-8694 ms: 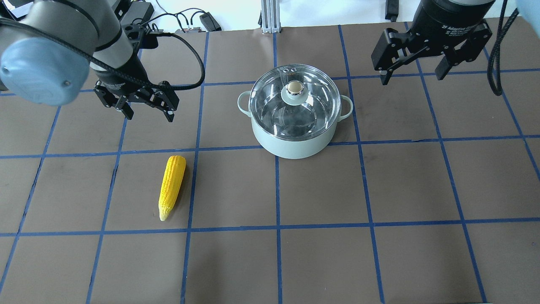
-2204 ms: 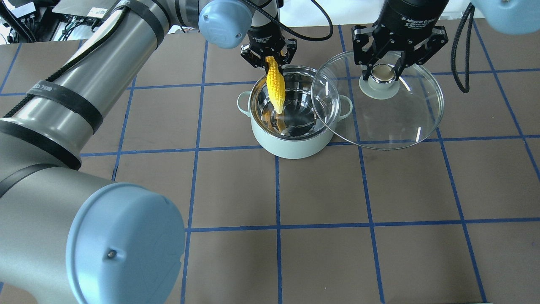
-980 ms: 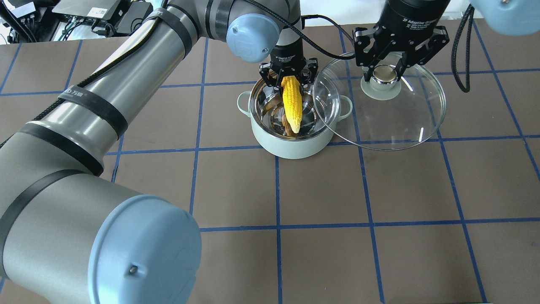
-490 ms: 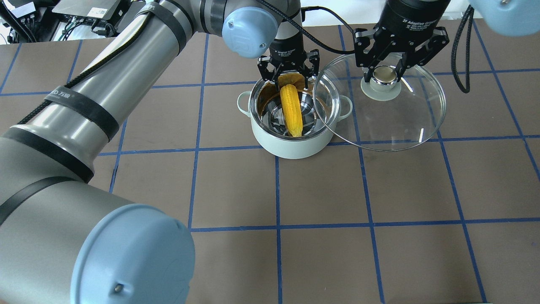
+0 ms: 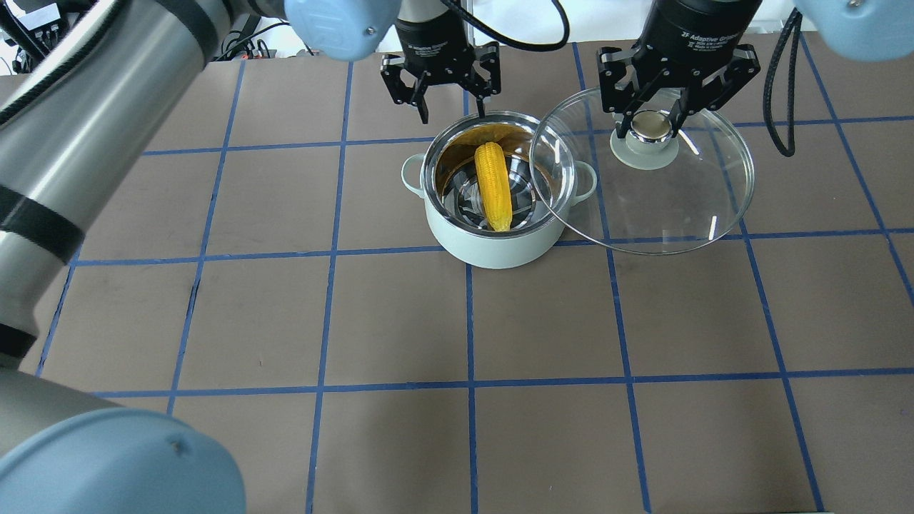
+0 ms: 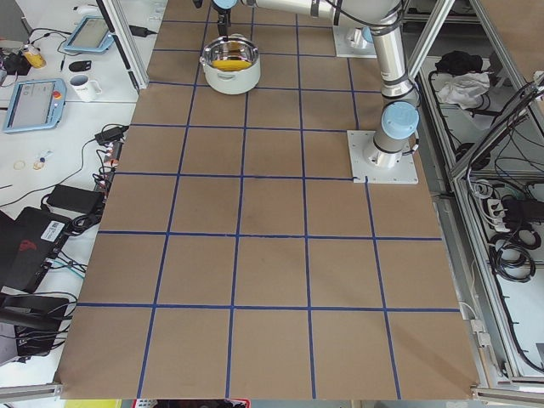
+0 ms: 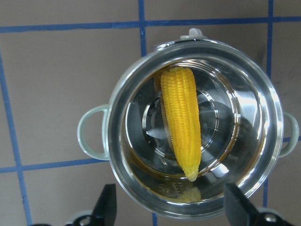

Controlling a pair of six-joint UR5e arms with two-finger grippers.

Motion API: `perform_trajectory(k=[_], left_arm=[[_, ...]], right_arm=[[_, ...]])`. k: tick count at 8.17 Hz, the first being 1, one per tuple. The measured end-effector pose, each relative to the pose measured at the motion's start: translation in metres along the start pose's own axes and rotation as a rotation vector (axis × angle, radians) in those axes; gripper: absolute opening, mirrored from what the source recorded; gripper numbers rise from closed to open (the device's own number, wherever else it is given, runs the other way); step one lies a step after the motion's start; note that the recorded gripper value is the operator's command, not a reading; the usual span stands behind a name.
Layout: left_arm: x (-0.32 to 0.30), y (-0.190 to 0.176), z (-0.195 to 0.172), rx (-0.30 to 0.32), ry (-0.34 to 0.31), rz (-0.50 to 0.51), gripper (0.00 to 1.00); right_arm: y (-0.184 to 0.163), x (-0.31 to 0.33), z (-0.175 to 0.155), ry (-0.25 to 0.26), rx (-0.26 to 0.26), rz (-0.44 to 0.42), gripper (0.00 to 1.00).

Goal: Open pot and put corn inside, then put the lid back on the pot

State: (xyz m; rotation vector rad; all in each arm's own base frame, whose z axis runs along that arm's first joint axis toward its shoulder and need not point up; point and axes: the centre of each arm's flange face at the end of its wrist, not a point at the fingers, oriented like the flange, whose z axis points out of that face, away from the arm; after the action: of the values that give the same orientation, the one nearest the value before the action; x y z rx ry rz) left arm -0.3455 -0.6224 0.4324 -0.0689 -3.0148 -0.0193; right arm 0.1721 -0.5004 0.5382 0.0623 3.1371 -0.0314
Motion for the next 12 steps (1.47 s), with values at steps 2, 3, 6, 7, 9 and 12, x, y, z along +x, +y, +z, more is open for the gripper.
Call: perform_trajectory(k=[2, 3, 6, 7, 9, 12], left_arm=[[-0.070, 0.009, -0.047, 0.012, -0.003, -0.011, 0.91], [-0.107, 0.022, -0.067, 0.013, -0.008, -0.014, 0.98], [-0.172, 0.088, -0.116, 0.060, -0.026, -0.001, 1.00], [-0.181, 0.103, -0.122, 0.074, -0.068, 0.002, 1.00], [-0.196, 0.108, -0.122, 0.098, -0.151, 0.002, 1.00], [-0.207, 0.104, -0.112, 0.113, -0.165, 0.021, 1.00]], right_arm=[[-0.004, -0.001, -0.002, 0.000, 0.009, -0.001, 0.36], [-0.011, -0.002, 0.001, 0.000, 0.007, 0.000, 0.35], [-0.069, -0.025, 0.042, 0.003, 0.014, 0.023, 0.34], [-0.086, -0.054, 0.070, 0.001, 0.028, 0.034, 0.34], [-0.107, -0.105, 0.120, -0.017, 0.064, 0.052, 0.34], [-0.108, -0.149, 0.161, -0.029, 0.066, 0.038, 0.34]])
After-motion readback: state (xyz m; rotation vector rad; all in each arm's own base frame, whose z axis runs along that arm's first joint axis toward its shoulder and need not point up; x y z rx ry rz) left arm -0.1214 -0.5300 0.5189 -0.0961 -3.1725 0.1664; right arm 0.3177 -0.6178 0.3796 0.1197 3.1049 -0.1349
